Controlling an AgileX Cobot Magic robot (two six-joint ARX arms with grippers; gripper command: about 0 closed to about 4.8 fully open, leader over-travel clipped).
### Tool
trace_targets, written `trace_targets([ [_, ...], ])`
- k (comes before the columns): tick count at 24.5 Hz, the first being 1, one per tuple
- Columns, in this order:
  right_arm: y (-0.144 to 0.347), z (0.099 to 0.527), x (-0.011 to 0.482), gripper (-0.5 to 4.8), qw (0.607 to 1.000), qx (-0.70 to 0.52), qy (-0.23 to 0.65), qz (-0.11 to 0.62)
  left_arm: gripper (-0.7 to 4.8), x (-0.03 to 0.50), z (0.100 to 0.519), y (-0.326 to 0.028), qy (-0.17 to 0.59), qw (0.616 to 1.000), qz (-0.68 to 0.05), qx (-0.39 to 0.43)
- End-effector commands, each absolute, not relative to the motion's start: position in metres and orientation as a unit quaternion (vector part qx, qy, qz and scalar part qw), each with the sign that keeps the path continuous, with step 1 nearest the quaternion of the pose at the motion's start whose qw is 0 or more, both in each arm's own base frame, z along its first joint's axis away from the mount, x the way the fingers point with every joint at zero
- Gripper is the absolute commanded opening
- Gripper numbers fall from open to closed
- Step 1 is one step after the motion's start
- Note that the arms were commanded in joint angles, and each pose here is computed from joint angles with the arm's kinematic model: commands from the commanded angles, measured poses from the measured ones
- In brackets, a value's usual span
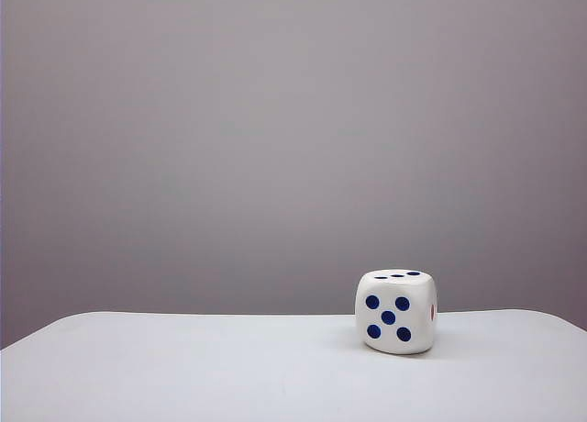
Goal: Pick up the dice on the table and roll the dice.
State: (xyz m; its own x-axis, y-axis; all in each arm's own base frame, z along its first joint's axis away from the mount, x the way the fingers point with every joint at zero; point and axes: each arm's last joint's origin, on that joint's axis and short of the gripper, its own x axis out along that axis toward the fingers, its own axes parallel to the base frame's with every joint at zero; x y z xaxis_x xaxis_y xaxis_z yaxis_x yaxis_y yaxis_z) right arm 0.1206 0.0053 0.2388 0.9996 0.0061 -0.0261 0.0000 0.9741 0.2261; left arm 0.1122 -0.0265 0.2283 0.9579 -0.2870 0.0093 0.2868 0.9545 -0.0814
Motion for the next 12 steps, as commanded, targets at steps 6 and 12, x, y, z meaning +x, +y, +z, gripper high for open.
trace_targets([
  [6, 0.017, 0.296, 0.205, -0.07, 0.984, 0.120, 0.075, 0.111, 0.79, 0.182, 0.276, -0.044, 0.075, 0.978, -0.192, 0.021],
  [12, 0.027, 0.300, 0.294, -0.07, 0.956, 0.138, 0.180, 0.187, 0.79, 0.244, 0.297, -0.059, 0.130, 0.968, -0.212, 0.045],
])
